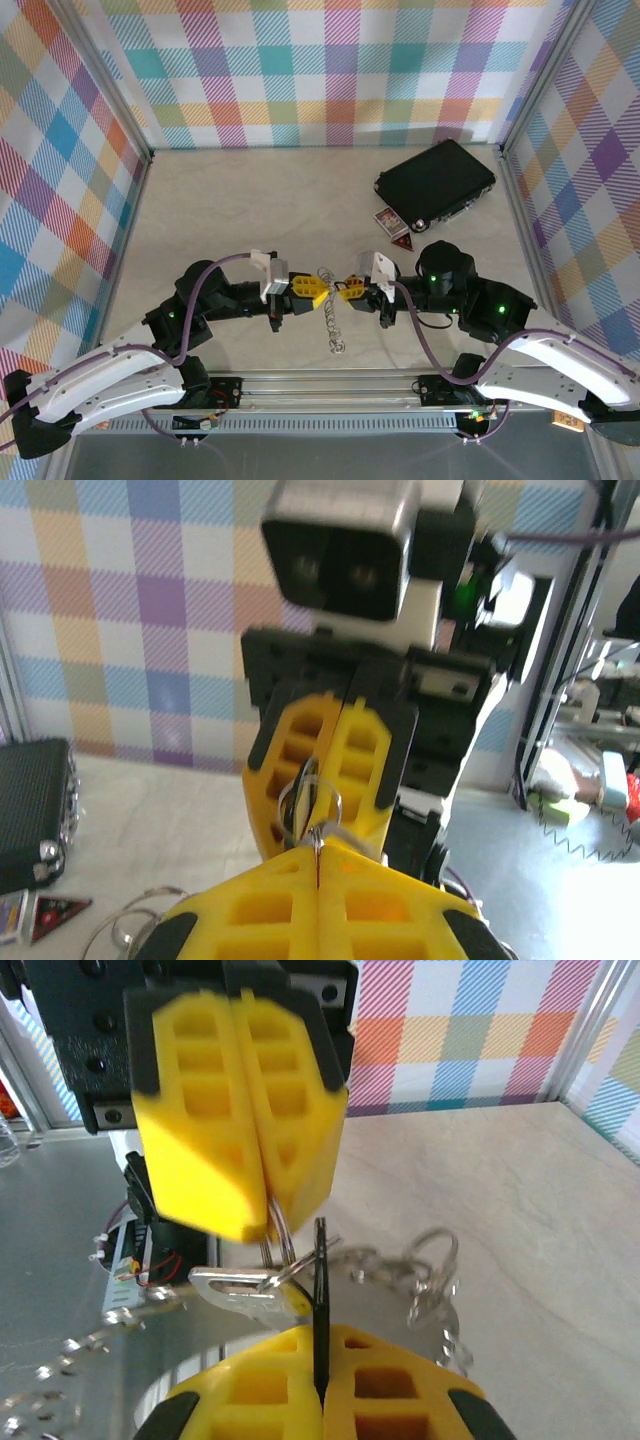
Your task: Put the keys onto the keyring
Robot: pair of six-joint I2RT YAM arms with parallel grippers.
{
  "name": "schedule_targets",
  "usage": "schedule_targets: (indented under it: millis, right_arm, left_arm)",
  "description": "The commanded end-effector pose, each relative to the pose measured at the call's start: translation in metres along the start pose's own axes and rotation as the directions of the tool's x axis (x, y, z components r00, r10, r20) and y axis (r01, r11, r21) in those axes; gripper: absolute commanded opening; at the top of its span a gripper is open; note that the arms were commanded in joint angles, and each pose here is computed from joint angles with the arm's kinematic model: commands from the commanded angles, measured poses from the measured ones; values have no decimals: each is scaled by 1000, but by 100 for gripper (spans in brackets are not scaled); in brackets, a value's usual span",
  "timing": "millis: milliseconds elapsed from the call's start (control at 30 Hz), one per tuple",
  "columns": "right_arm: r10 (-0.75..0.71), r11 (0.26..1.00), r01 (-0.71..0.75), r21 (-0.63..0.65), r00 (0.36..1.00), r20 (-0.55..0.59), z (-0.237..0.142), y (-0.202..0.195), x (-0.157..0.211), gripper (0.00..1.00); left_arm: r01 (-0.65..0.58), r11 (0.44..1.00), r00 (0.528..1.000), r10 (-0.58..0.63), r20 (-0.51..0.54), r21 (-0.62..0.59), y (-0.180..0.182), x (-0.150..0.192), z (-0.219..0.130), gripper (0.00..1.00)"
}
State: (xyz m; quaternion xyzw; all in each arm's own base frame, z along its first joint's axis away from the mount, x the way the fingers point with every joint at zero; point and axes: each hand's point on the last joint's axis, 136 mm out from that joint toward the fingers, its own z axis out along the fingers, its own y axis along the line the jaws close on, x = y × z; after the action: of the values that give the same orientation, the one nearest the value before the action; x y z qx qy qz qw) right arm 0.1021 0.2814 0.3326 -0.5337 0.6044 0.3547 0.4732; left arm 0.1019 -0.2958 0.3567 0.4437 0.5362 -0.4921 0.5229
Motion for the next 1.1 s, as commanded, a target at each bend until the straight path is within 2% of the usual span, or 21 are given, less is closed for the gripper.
schedule_targets:
  millis: [0,467,600,700,800,1067]
  right_arm:
    - [-32,999,32,30,999,1,-9,-4,-7,0]
    - [-57,996,60,71,998,-39,-14,-11,-7,0]
    - [-57,995,62,83,996,-61,-14,-14,-6,0]
    - [-51,994,59,91,995,-88,-12,-16,-3,0]
    - [-39,994,51,100,992,-117,-10,-19,0,0]
    - [-15,993,38,115,981,-195,-2,-26,9,0]
  left_arm:
    - [-50,999,999,50,10,3,-2,-14,-1,0]
    - [-54,996,997,51,-55,-65,10,2,-2,0]
    - [-52,994,998,48,-49,-91,13,4,-5,25]
    - [-46,994,998,41,-53,-103,16,7,-5,36]
    - [-39,993,998,33,-55,-109,17,10,-5,44]
    - [-13,991,1000,9,-29,-134,20,17,-10,56]
